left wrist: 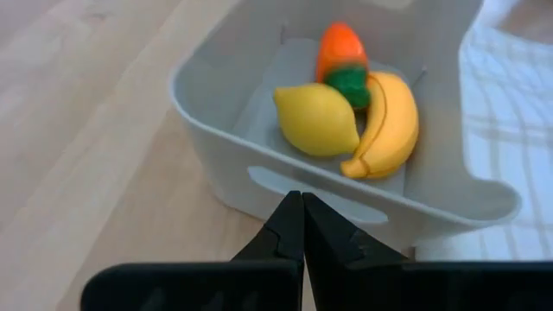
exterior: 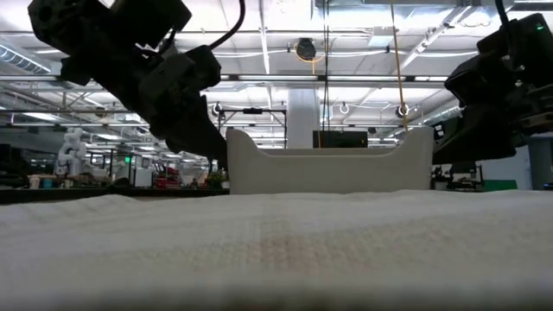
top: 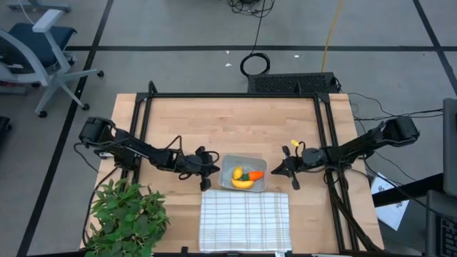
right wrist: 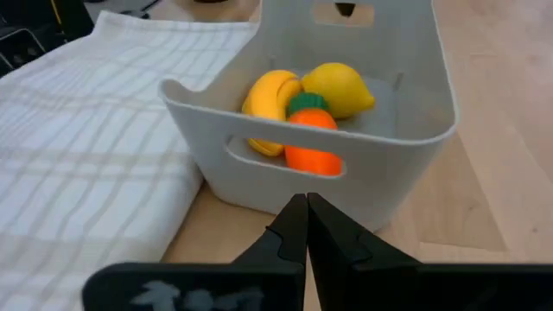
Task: Pick and placing Produce into tupperware
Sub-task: Adjust the gray bin
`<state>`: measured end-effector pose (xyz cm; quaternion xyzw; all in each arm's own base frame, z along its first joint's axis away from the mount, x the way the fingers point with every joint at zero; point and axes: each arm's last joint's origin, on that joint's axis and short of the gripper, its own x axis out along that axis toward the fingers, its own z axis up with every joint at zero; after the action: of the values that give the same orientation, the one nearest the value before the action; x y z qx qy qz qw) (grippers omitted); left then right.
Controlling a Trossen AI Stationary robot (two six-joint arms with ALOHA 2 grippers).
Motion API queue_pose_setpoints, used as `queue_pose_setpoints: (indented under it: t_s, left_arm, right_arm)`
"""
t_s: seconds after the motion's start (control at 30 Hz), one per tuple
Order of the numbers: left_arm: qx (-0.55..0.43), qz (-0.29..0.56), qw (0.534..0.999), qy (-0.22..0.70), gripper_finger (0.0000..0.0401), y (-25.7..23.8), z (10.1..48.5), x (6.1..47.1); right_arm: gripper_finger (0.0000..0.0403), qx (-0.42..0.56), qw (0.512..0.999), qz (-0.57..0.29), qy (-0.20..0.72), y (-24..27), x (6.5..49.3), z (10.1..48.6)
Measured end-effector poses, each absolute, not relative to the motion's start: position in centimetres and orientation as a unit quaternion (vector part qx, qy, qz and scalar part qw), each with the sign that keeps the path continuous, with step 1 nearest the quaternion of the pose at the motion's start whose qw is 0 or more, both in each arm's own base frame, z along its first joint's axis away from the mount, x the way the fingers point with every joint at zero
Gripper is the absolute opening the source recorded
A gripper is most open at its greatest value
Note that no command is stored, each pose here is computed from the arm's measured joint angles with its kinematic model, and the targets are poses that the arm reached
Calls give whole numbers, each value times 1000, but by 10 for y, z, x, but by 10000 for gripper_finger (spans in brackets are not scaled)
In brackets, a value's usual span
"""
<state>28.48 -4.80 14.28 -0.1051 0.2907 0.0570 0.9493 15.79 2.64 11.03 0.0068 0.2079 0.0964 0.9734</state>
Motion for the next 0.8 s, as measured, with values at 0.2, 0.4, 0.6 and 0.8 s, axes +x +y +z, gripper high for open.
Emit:
queue_pose_setpoints:
  t_s: [0.2,0.4,0.6,0.8]
  left_arm:
    - [-97,49,945,309,0,-52,136,304]
    - [-88,35,942,322,0,-55,137,313]
    - [-86,30,941,327,0,-55,139,315]
    - [-84,30,940,331,0,-55,138,314]
  right_arm:
    - [0,3,975,95,201,27,161,108]
    - [0,1,977,86,197,24,163,108]
    - [0,8,977,71,200,20,163,107]
    - [0,8,977,71,200,20,163,107]
